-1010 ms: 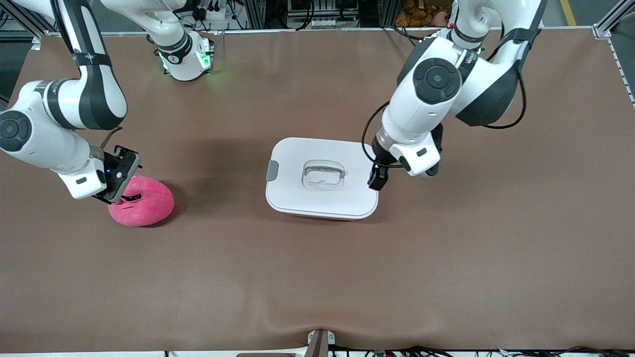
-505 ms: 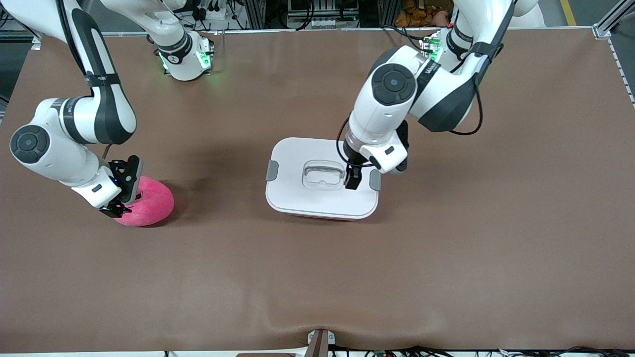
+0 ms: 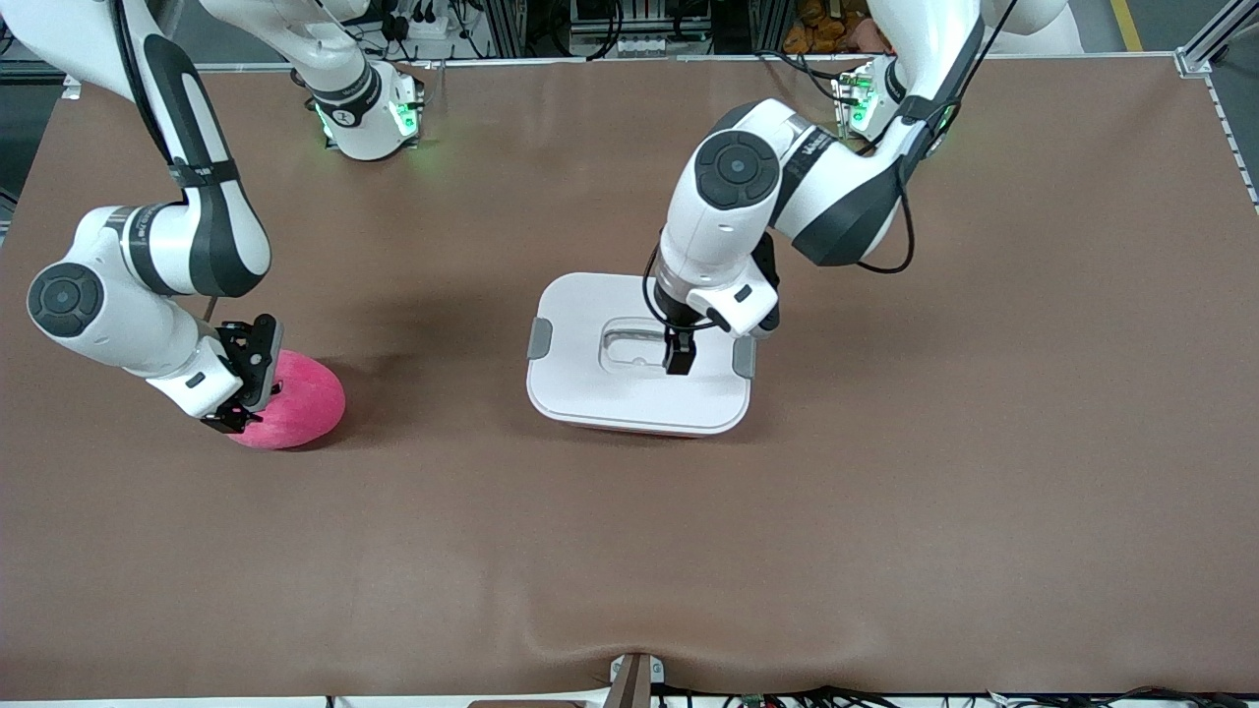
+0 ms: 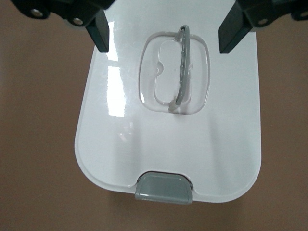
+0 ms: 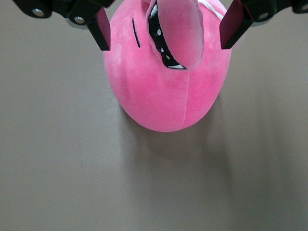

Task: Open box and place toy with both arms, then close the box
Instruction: 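Grasp the plush with the right gripper while the left gripper grips the handle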

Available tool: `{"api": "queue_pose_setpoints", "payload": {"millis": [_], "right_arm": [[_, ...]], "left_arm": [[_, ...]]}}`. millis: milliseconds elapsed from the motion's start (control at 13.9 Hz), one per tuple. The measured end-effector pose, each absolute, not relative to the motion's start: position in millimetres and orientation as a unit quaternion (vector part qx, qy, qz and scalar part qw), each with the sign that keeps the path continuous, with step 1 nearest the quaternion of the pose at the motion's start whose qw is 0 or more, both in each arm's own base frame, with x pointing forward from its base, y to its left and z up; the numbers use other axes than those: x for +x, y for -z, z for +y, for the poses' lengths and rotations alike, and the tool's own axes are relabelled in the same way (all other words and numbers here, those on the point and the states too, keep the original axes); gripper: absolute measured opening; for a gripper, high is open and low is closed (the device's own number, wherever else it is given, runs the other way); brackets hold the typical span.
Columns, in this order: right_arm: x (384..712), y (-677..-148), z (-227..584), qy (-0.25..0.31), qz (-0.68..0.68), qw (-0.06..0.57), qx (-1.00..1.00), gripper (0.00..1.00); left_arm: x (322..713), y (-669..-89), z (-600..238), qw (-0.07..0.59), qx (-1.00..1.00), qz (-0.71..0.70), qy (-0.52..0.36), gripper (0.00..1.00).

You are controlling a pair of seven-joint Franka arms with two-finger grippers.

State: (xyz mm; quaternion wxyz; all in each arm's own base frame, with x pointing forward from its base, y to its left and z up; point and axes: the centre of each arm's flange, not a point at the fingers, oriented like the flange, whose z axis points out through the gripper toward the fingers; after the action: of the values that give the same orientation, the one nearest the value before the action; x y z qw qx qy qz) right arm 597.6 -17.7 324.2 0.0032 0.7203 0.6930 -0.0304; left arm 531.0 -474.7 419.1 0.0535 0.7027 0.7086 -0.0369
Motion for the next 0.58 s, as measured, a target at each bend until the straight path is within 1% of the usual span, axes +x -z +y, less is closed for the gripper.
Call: {"api": "queue_pose_setpoints", "payload": {"millis": [72, 289, 361, 433, 577], "right_arm": [[597, -324, -19, 0.031, 0.694, 0.003, 0.719, 0.91], [597, -323, -21, 0.031, 0.695, 0.002, 0.719, 0.56], [597, -323, -21, 0.031, 0.695, 0.003, 0.719, 0.45], [597, -324, -21, 0.031, 0.695, 0.003, 0.719, 0.33], [597, -324, -21, 0.030, 0.694, 0.003, 0.719, 0.15]], "left_arm": [[527, -411, -483, 0.054, 0.698, 0.713, 0.033, 1.00], [518, -390, -500, 0.051, 0.702, 0.710, 0.023, 1.00], [516, -385, -503, 0.048, 0.703, 0.709, 0.023, 1.00], [515, -380, -505, 0.044, 0.704, 0.709, 0.023, 1.00], [514, -365, -507, 0.034, 0.706, 0.707, 0.018, 1.00]]}}
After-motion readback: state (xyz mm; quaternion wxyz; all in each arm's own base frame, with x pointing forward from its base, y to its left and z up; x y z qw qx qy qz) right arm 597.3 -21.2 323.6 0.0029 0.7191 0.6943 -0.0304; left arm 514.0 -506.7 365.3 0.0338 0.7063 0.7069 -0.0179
